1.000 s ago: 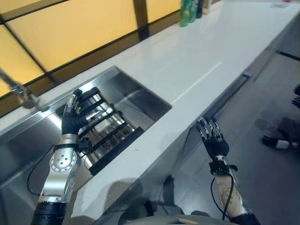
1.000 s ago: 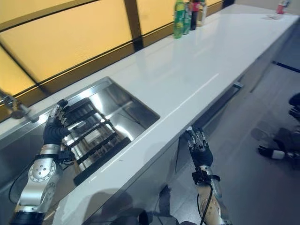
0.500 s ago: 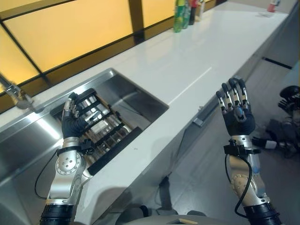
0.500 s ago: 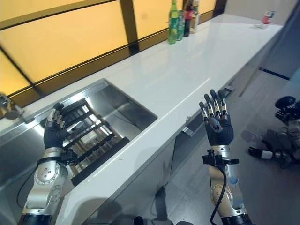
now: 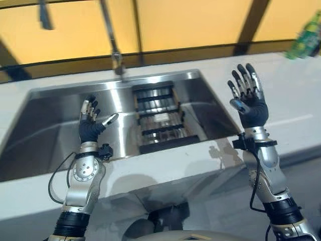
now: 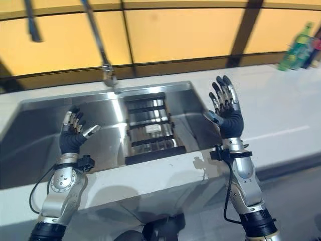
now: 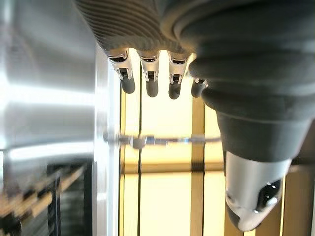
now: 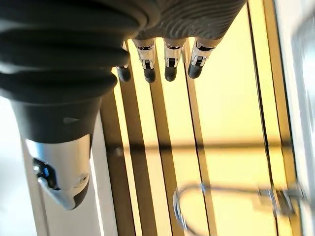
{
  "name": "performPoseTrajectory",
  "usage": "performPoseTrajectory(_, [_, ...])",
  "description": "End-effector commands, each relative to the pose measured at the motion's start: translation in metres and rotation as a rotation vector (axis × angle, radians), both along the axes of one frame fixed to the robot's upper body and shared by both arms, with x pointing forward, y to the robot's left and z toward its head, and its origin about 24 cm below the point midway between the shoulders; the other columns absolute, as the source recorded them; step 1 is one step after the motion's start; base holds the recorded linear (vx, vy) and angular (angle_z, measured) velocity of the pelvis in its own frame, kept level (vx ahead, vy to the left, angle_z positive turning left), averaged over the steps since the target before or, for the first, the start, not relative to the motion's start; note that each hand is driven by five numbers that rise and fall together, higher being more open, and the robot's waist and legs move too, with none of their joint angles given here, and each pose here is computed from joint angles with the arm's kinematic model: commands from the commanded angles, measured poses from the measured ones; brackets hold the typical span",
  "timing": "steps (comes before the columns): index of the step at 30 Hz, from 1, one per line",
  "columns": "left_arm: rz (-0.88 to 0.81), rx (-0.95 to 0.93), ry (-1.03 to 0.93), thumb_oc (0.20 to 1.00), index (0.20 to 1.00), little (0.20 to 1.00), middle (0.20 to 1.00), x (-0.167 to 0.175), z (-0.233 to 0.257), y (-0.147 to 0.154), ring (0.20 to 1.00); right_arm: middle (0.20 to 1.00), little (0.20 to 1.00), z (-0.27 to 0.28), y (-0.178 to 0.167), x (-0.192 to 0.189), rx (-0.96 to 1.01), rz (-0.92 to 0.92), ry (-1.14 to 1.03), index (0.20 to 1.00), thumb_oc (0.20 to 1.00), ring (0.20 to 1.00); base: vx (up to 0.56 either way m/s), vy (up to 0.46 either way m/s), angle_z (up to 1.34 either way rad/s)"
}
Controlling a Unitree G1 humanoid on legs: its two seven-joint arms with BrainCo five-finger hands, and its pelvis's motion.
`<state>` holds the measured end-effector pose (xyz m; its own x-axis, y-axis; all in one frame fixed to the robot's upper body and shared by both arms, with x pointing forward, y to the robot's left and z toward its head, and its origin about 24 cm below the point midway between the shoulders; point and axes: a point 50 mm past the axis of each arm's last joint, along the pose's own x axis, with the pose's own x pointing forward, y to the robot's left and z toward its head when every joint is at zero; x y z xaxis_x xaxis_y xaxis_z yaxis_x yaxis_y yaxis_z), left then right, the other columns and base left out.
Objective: Pick up plates and place into dishwasher.
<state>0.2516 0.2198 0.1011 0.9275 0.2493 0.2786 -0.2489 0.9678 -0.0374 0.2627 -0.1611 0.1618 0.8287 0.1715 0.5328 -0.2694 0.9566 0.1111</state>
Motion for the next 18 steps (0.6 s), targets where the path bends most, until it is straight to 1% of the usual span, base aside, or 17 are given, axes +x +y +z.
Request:
performPoseTrajectory(1, [-0.021,0.039,-0.167,1.000,1.000,1.000,1.000,-0.001,0.037,-0.001,1.000,1.000,1.000,0.019,0.006,0.000,-0.001,-0.010,-0.082,1.000,1.000,1.000,0.02,-0.224,0.68])
performPoseTrajectory(6, [-0.008,0.038,-0.139,1.000,1.000,1.000,1.000,-0.007,0.034,0.010,1.000,1.000,1.000,0.015,0.013,-0.001,-0.019,0.006,-0.062,1.000,1.000,1.000,0.03,-0.213,0.58])
performPoseTrajectory(10, [-0.024,0.021,-0.134,1.000,1.000,1.000,1.000,-0.004,0.034,0.011,1.000,1.000,1.000,0.008,0.018,0.001,-0.034,-0.005,-0.034,1.000,1.000,1.000,-0.02,-0.114,0.29])
performPoseTrajectory(13, [-0.113,-0.002,-0.132,1.000,1.000,1.000,1.000,0.005,0.035,-0.003,1.000,1.000,1.000,0.007,0.012,0.001,-0.044,-0.056,-0.033,1.000,1.000,1.000,-0.05,0.003,0.41])
performPoseTrajectory(16, [-0.150,-0.039,-0.137,1.000,1.000,1.000,1.000,0.017,0.035,-0.016,1.000,1.000,1.000,0.009,0.008,0.003,-0.059,-0.062,-0.036,1.000,1.000,1.000,-0.04,0.095,0.68])
performPoseTrajectory(18, [-0.158,-0.052,-0.139,1.000,1.000,1.000,1.000,0.019,0.035,-0.020,1.000,1.000,1.000,0.008,0.005,0.002,-0.063,-0.060,-0.034,1.000,1.000,1.000,0.00,0.103,0.37])
